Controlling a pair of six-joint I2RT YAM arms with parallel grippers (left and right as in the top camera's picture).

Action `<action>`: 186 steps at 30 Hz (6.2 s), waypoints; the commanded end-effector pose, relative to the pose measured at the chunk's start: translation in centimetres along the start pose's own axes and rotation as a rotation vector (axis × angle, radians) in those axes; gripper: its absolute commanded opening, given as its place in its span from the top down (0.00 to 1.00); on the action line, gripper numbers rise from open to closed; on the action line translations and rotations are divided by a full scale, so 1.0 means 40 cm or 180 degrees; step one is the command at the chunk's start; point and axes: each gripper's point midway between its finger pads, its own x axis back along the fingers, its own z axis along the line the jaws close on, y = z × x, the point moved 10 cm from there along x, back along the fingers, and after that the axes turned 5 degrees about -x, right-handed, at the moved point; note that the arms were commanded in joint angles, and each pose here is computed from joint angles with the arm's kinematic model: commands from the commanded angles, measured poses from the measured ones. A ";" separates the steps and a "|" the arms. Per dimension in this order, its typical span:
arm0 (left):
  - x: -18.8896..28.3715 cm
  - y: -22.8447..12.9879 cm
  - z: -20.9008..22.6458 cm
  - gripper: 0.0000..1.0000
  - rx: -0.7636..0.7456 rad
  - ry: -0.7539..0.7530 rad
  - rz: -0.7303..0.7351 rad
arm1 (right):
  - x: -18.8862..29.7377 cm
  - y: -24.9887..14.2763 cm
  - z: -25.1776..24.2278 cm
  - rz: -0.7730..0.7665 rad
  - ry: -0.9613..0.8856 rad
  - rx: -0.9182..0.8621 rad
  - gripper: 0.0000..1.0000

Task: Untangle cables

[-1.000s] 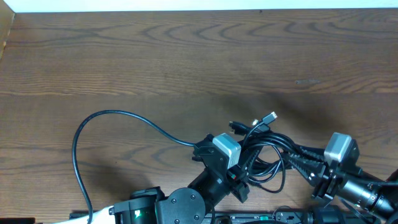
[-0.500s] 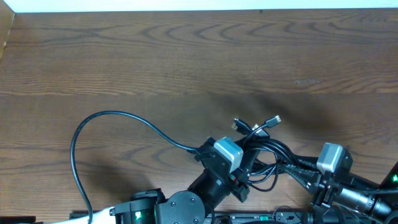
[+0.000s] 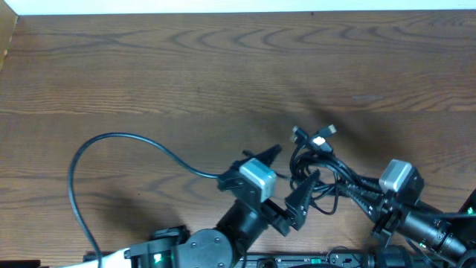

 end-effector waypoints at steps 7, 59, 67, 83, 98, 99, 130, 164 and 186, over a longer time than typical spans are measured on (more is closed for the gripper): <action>0.052 0.057 0.049 0.13 0.0233 0.0303 -0.0156 | -0.001 0.023 -0.015 -0.0143 -0.0208 -0.0093 0.99; 0.049 0.048 0.018 0.81 0.1015 -0.0202 0.0023 | 0.029 0.144 0.051 -0.0937 0.0880 0.0398 0.99; 0.049 0.048 0.019 0.93 0.0800 -0.0202 0.0018 | 0.026 0.148 0.033 -0.0988 0.0550 0.0327 0.99; 0.049 0.045 0.019 0.92 -0.1045 -0.0198 -0.0017 | 0.016 0.116 0.027 -0.0780 0.0527 0.0188 0.32; 0.053 0.064 -0.010 0.93 -0.0925 -0.0640 -0.0175 | 0.011 0.099 0.024 -0.0680 0.0492 0.0215 0.99; 0.053 0.064 -0.009 0.92 -0.0923 -0.0630 -0.0179 | 0.011 0.099 0.022 -0.0681 0.0452 0.0208 0.99; 0.076 0.087 0.052 0.51 -0.0229 0.0130 -0.0269 | 0.014 0.107 -0.040 -0.0802 -0.0587 -0.0391 0.99; 0.083 0.001 -0.008 0.28 -0.2879 -0.1270 0.0082 | 0.002 0.059 -0.019 -0.0467 -0.0085 -0.2381 0.99; 0.029 -0.107 -0.008 0.41 -0.4189 -0.1290 0.0671 | -0.001 0.004 0.018 0.0072 0.0355 -0.2371 0.99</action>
